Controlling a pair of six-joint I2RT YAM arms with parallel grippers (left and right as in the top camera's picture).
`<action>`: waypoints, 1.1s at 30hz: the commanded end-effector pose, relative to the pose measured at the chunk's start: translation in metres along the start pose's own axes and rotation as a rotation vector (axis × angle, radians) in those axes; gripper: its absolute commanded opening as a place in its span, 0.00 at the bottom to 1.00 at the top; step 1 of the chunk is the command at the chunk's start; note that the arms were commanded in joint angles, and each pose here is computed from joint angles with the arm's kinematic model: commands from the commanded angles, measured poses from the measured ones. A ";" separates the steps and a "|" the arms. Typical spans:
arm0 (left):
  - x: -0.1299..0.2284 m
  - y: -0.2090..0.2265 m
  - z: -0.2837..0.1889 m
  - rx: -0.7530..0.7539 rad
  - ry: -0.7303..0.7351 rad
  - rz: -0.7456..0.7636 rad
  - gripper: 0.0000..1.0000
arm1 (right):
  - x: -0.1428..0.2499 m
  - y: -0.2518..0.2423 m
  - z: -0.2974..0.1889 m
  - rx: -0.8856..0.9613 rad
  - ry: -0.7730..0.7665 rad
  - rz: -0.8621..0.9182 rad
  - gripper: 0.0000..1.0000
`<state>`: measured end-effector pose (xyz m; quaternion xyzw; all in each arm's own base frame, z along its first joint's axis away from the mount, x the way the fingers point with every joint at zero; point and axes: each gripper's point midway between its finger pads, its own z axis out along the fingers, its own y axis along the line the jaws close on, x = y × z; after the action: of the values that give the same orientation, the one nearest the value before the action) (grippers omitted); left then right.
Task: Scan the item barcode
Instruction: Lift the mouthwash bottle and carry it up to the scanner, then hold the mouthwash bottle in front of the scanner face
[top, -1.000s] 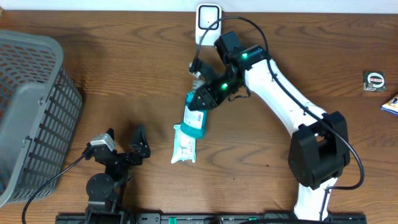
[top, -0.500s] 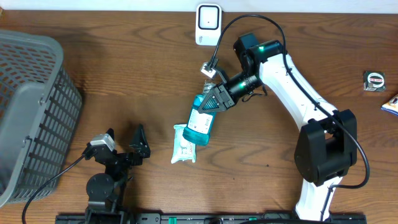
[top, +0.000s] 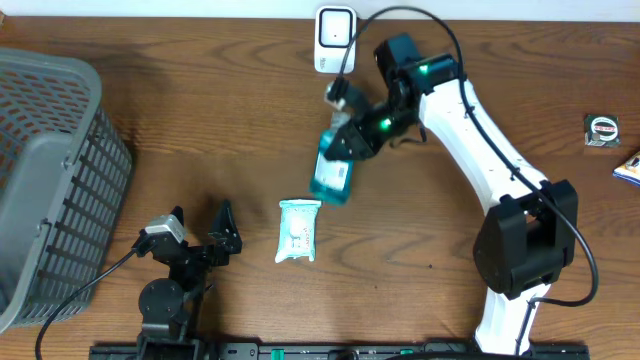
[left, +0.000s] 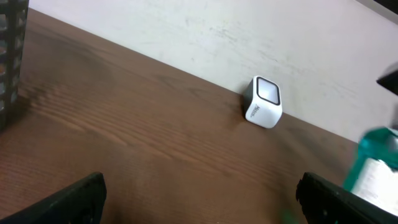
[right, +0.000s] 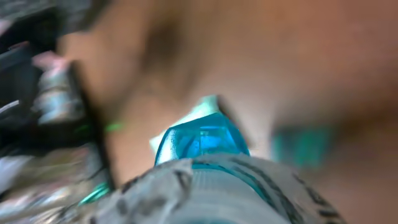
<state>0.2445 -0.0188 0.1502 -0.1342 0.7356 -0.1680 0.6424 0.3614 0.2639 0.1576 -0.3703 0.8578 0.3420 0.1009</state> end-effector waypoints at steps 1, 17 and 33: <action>0.013 0.010 0.001 -0.035 0.037 0.002 0.98 | -0.015 -0.040 -0.029 0.329 -0.035 0.114 0.27; 0.013 0.010 0.001 -0.035 0.037 0.001 0.98 | -0.086 -0.125 -0.076 0.916 -0.291 0.030 0.21; 0.013 0.010 0.001 -0.035 0.037 0.002 0.98 | -0.178 -0.191 -0.082 1.286 -0.380 -0.102 0.18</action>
<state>0.2445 -0.0188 0.1502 -0.1343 0.7355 -0.1679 0.6425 0.6161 0.2140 0.1628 -0.2187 0.8646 -0.1397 0.4303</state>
